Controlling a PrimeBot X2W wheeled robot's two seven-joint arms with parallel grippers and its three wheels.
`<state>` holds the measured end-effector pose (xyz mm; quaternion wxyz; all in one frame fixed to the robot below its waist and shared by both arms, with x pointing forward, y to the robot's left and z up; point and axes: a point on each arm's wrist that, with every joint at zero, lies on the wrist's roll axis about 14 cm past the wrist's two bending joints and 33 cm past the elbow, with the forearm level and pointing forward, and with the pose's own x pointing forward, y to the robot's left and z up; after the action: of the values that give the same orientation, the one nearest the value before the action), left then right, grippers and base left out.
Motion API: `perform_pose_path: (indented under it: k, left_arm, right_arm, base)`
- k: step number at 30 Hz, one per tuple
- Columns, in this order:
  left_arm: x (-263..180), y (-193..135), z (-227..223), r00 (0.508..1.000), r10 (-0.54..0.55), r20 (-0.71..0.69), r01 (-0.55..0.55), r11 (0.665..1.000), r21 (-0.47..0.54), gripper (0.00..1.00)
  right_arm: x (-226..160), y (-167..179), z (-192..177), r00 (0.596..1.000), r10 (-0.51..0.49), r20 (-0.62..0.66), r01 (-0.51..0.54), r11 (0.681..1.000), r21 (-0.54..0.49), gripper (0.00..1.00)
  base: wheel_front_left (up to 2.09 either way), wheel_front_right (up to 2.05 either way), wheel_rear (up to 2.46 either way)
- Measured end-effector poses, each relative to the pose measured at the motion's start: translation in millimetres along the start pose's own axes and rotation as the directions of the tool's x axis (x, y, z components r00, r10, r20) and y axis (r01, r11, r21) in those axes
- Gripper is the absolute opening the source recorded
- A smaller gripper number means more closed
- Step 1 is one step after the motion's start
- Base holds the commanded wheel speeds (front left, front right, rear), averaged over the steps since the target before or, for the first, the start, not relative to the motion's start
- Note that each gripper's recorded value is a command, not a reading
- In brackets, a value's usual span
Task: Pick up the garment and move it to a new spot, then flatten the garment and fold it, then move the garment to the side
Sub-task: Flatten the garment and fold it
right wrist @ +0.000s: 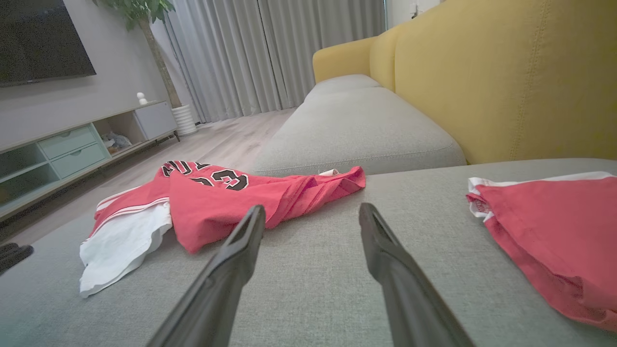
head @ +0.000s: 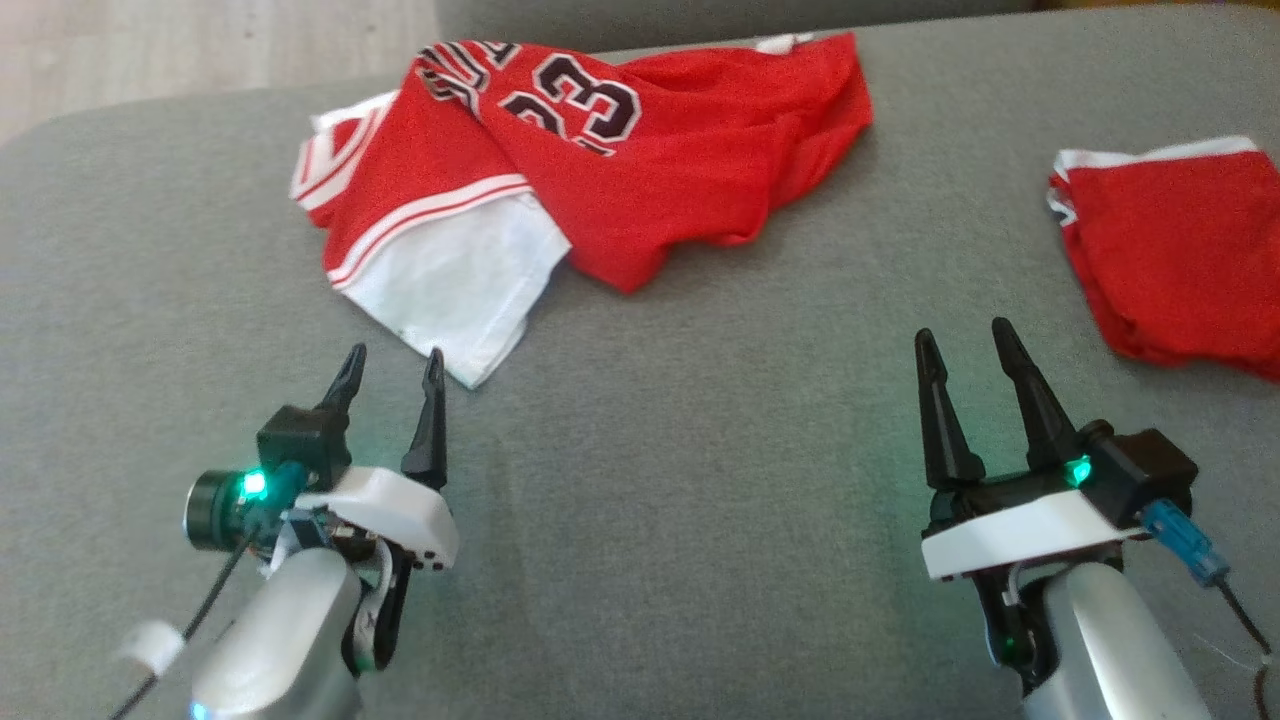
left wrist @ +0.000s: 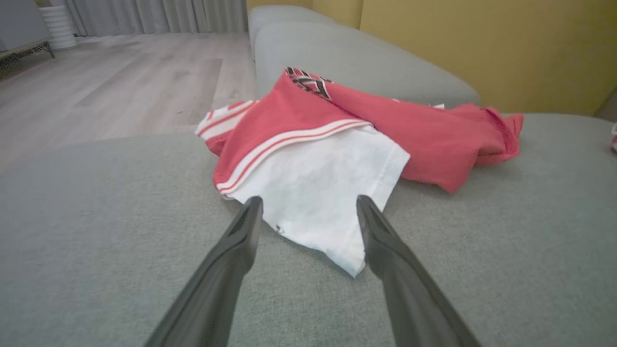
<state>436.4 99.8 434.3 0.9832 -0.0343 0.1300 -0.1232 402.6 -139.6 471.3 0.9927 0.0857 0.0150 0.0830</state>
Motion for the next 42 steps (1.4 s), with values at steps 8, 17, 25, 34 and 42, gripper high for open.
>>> perform_pose_path:
  k: [8,17,25,34,42]
  left_arm:
    - [26,1,-49,0.974,-0.012,-0.226,0.010,1.000,-0.013,1.00]
    - [55,-2,-65,0.949,-0.032,-0.315,0.020,0.999,-0.043,1.00]
    - [58,-1,-61,0.953,-0.037,-0.301,0.027,0.999,-0.037,0.00]
    - [34,21,-36,0.990,0.032,-0.136,-0.036,0.999,-0.023,0.00]
    - [0,56,-2,0.988,0.156,0.010,-0.156,0.987,-0.027,0.00]
  right_arm:
    - [-7,-20,-7,0.998,-0.062,-0.020,0.062,0.998,0.010,1.00]
    - [-18,-39,-14,0.991,-0.126,-0.045,0.126,0.992,0.015,1.00]
    - [-19,-42,-9,0.990,-0.135,-0.031,0.136,0.991,0.013,1.00]
    - [-11,-28,4,0.996,-0.091,0.010,0.091,0.996,0.019,1.00]
    - [-3,-5,11,0.999,-0.021,0.033,0.021,1.000,0.017,1.00]
  base:
    - [0.00,0.00,0.00]
    - [0.00,0.00,0.00]
    - [0.00,0.00,0.00]
    - [0.00,0.00,0.00]
    - [0.00,0.00,0.00]
